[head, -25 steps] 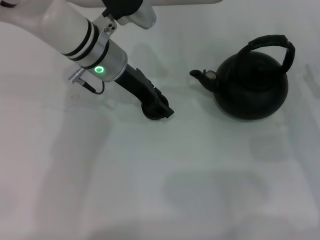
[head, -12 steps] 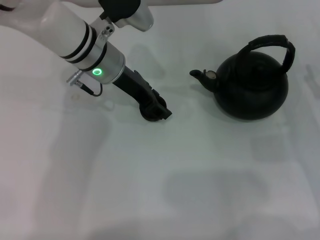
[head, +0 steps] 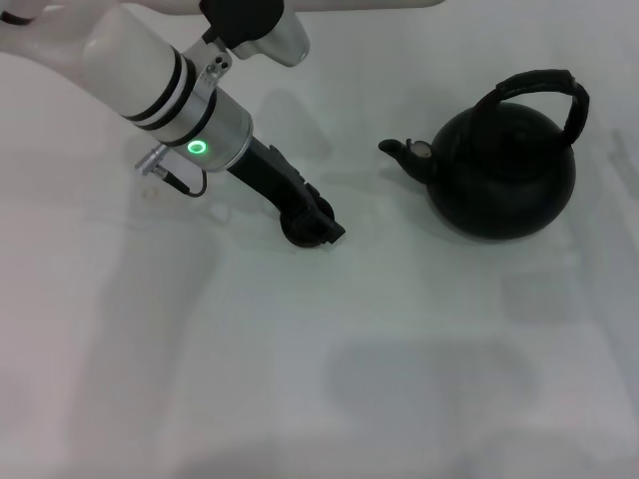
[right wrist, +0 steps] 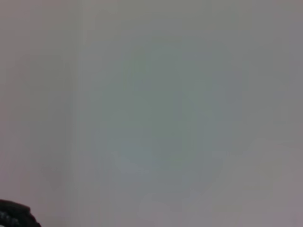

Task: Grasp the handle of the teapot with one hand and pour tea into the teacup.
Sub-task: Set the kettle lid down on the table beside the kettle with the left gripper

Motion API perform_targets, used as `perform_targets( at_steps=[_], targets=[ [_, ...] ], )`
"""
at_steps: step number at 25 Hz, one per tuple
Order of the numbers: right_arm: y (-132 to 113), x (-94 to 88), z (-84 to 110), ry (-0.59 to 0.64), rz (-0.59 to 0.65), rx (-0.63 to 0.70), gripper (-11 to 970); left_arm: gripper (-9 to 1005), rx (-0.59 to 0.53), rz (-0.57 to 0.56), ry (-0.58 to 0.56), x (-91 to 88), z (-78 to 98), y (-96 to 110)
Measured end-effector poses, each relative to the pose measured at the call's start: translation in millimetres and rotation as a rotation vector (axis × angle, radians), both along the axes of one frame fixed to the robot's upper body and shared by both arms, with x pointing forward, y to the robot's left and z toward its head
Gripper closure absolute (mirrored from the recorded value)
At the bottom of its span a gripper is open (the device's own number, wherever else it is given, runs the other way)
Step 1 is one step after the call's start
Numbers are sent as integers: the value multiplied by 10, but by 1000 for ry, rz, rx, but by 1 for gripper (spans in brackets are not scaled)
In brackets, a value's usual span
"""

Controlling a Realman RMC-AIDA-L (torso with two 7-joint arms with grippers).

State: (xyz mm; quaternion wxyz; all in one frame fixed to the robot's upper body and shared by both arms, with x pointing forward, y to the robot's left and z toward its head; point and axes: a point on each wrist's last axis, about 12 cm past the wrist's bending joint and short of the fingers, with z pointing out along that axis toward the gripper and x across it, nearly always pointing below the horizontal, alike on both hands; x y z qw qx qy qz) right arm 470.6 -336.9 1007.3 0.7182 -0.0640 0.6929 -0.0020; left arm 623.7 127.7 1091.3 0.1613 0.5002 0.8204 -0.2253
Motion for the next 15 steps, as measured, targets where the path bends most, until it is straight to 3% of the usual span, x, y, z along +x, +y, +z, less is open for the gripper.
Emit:
perform_targets(
  at_steps=[15],
  targets=[
    [-6,-1,1,0,1,-2,87,265,-21,8,-5,26,39,-13]
  ],
)
